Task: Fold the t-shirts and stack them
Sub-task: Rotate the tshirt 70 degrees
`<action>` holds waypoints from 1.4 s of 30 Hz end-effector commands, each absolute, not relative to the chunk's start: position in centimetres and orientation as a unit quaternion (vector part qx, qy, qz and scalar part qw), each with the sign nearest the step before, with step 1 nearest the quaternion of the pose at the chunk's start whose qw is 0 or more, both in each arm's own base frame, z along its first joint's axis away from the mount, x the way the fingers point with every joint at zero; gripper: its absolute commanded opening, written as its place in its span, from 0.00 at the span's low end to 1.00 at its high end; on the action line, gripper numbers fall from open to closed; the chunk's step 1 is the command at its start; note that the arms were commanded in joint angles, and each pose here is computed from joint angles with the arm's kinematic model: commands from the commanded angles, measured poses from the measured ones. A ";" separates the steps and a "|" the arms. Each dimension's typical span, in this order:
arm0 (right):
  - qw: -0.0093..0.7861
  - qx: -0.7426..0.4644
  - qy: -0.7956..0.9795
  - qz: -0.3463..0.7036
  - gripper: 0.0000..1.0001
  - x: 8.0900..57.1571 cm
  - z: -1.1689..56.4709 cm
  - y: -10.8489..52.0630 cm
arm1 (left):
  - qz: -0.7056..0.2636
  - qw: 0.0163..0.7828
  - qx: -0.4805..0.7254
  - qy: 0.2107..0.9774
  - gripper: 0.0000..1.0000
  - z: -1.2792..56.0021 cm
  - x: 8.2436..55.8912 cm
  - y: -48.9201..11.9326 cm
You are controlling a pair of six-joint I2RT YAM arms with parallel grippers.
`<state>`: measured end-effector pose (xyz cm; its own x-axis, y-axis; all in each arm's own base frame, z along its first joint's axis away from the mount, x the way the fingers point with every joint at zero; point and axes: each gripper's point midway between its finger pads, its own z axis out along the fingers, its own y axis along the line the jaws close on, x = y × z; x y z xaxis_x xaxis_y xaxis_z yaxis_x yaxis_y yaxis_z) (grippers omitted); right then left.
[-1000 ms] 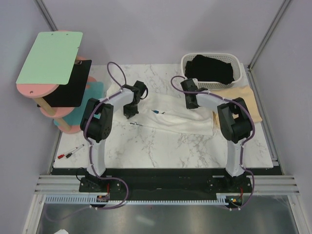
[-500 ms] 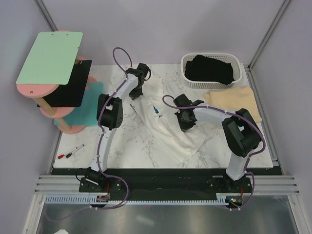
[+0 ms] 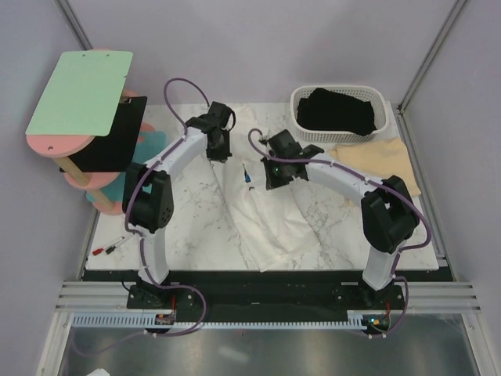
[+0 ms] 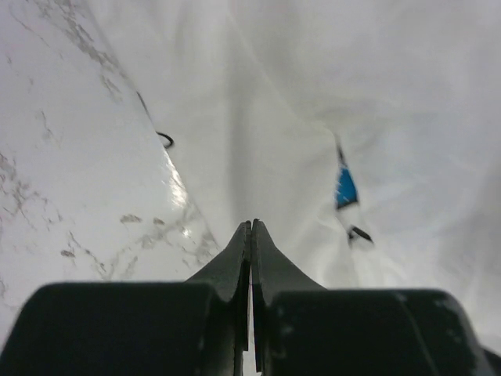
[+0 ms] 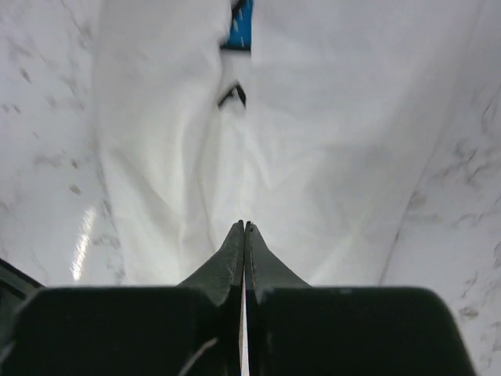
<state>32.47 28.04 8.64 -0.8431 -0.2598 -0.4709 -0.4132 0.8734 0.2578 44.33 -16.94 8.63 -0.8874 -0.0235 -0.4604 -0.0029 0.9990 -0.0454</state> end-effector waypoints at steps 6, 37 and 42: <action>0.342 -0.123 0.912 0.190 0.00 46.4 12.0 30.6 | -0.204 0.218 0.007 0.955 0.02 10.8 33.1 -24.9; 0.385 -0.096 0.902 0.168 0.00 56.1 3.3 31.5 | -0.235 0.059 0.010 0.970 0.02 1.7 16.3 -27.8; 0.371 -0.080 0.916 0.129 0.00 56.3 1.9 29.3 | -0.184 0.054 0.003 0.981 0.02 0.7 15.1 -24.9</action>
